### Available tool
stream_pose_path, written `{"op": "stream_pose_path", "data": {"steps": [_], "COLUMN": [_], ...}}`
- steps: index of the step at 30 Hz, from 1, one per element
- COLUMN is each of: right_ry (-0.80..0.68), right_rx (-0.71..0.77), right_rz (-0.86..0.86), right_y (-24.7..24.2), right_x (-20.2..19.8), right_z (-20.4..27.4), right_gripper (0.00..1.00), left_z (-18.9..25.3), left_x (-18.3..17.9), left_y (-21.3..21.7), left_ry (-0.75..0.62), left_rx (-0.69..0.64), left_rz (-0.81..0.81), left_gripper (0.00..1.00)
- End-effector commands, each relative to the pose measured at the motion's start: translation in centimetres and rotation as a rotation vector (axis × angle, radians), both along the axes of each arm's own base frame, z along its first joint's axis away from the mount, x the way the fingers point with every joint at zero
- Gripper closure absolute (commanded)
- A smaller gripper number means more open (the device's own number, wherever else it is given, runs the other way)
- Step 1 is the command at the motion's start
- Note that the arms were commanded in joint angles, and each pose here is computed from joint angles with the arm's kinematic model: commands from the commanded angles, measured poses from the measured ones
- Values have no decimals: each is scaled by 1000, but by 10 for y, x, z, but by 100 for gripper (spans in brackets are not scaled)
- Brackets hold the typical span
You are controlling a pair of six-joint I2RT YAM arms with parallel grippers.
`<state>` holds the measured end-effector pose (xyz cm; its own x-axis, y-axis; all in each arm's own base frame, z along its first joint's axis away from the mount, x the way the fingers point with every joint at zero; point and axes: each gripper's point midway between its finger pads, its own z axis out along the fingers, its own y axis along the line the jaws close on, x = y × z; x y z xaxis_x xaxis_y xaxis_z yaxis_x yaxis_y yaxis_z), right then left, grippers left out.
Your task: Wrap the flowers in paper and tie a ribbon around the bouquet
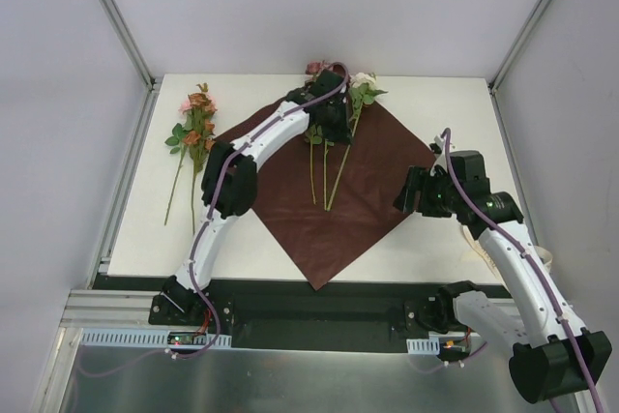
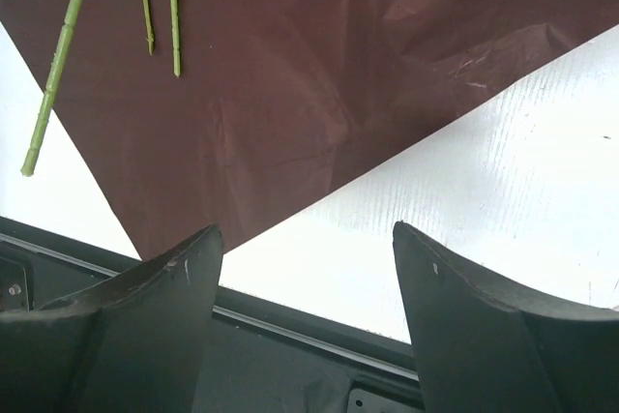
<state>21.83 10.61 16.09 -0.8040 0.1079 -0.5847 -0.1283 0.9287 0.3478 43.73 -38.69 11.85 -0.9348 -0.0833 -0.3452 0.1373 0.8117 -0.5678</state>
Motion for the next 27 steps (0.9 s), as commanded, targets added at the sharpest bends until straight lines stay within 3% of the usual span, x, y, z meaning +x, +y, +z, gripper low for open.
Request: {"op": "stream_pose_path", "data": {"steps": [1,11,22,27], "right_ry": [-5,8,3,7], "right_rx": [-7,-2,13,22], "right_rz": [-8,2,21,29], "right_y": [-4,-2,2,4], "right_x": [-3,-3,-3,-3], "right_z": [6,3,5,5], "right_gripper": [26,26,26,26], "left_z": [47,21,-29,-50], "left_x": [31,46,49,46], "left_y": [-9,7,5,18], "left_ry": [-159,-372,-397,-378], "left_rx": [-14,258,367,417], "left_rz": [167,342,213,238], "left_gripper": [100,100,100,100]}}
